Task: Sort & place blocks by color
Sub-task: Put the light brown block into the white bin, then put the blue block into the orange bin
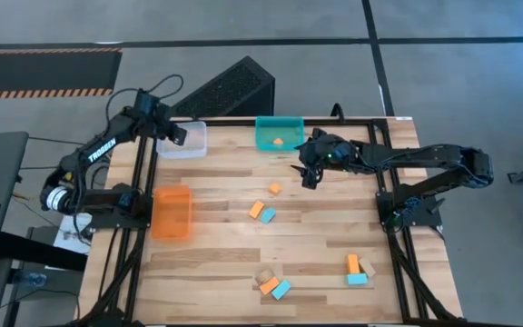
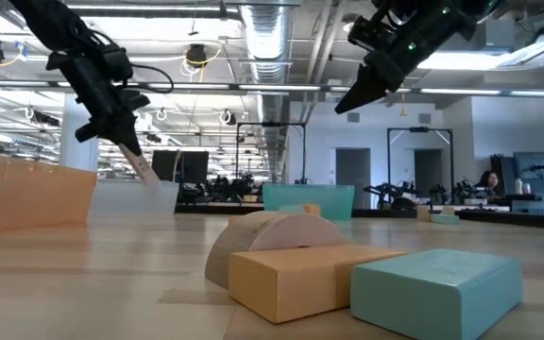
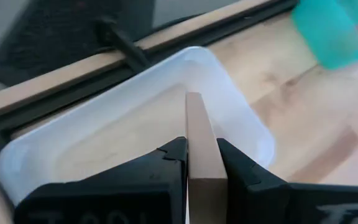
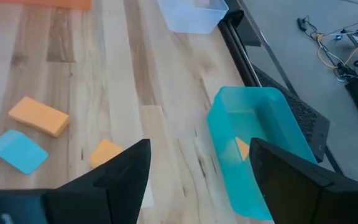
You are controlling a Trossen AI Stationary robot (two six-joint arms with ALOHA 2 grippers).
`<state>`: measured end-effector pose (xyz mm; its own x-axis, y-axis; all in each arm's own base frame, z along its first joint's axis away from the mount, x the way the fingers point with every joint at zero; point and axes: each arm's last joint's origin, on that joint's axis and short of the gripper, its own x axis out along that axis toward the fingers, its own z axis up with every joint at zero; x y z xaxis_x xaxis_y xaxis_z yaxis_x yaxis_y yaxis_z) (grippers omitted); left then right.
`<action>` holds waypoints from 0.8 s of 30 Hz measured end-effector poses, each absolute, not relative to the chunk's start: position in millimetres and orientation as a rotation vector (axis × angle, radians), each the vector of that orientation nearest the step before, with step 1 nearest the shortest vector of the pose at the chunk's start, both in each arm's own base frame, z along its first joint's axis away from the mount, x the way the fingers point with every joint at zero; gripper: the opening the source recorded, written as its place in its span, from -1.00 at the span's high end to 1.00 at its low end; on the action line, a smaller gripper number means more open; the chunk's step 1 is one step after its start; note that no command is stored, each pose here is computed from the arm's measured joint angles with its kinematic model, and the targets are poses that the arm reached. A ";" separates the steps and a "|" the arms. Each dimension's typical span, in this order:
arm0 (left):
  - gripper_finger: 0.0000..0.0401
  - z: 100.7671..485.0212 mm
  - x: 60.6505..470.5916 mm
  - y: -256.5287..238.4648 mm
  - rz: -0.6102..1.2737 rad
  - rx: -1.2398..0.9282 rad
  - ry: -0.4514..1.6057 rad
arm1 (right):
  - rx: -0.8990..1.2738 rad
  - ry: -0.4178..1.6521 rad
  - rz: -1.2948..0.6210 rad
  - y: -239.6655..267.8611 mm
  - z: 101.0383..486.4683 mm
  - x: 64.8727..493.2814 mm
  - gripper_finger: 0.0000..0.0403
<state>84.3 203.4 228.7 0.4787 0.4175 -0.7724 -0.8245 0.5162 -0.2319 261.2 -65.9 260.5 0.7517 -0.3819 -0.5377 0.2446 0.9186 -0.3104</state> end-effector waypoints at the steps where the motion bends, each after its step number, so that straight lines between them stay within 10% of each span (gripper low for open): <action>1: 0.87 227.6 83.8 205.2 0.822 -0.659 0.709 | -0.227 0.634 -0.345 -65.9 260.5 261.2 -0.47; 16: -0.12 241.0 84.8 209.9 0.829 -0.624 0.718 | -0.227 0.639 -0.345 -65.9 260.0 261.0 -0.47; 24: -0.21 295.0 100.8 196.4 0.848 -0.469 0.712 | -0.145 0.665 -0.323 -60.8 256.5 259.8 -0.47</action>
